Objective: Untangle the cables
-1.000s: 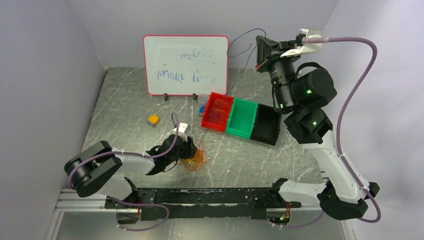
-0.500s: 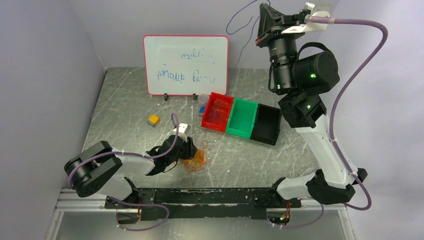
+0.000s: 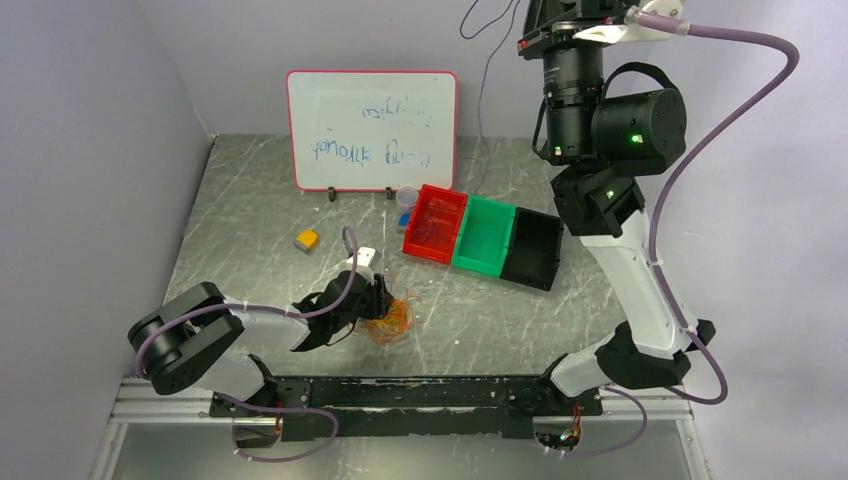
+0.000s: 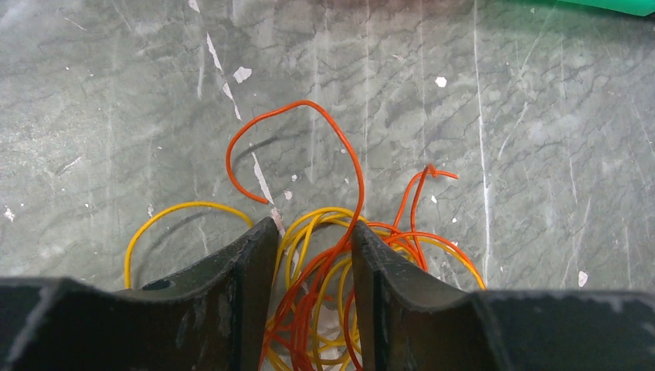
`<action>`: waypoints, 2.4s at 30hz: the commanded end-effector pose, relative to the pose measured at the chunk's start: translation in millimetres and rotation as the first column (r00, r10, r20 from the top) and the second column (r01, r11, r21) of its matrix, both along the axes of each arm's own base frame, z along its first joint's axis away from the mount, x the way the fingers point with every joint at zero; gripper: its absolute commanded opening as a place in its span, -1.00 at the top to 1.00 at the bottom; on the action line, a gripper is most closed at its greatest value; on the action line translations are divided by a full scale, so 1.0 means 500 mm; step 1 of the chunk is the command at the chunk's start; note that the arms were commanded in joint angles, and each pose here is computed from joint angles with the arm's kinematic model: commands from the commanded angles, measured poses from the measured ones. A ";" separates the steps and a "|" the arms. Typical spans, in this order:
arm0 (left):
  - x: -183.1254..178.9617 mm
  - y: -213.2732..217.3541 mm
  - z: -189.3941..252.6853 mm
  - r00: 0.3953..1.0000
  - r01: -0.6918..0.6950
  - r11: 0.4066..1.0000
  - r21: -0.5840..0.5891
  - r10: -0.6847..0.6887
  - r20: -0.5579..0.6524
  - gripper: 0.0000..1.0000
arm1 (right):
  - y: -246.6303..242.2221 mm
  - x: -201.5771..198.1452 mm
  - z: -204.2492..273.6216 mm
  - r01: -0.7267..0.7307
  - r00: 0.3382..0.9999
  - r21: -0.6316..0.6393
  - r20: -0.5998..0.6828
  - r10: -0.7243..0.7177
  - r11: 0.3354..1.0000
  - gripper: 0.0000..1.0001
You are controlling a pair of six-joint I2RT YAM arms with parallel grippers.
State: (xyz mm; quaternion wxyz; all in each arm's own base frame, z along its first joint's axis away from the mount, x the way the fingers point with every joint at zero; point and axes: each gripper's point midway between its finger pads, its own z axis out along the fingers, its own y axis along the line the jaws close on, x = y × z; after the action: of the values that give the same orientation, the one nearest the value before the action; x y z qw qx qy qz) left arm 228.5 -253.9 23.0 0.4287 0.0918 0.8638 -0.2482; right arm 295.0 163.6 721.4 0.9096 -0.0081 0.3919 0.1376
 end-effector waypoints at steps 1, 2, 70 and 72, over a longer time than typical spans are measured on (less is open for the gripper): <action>-0.020 0.020 -0.025 0.999 -0.013 0.999 0.039 0.015 -0.036 0.10 | -0.004 0.002 0.011 0.026 0.999 -0.005 0.027 -0.026 1.000 1.00; -0.020 0.022 -0.026 0.999 -0.015 0.999 0.040 0.017 -0.038 0.11 | -0.002 0.006 0.006 0.031 0.999 -0.012 0.023 -0.031 0.999 1.00; -0.022 0.070 0.170 0.995 -0.072 0.997 -0.010 0.073 0.068 -0.19 | 0.087 0.308 -0.861 -0.187 0.684 -0.225 -0.729 -0.038 0.956 1.00; -0.024 0.071 0.170 0.995 -0.073 0.997 -0.014 0.074 0.066 -0.20 | 0.086 0.309 -0.882 -0.189 0.674 -0.230 -0.738 -0.044 0.955 1.00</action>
State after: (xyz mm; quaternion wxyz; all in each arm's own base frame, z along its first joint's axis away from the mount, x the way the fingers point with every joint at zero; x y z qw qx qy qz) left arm 216.9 -218.3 100.7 0.4607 0.0684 0.8544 -0.2303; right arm 445.5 207.6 293.8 0.6587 -0.1035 0.7375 0.1076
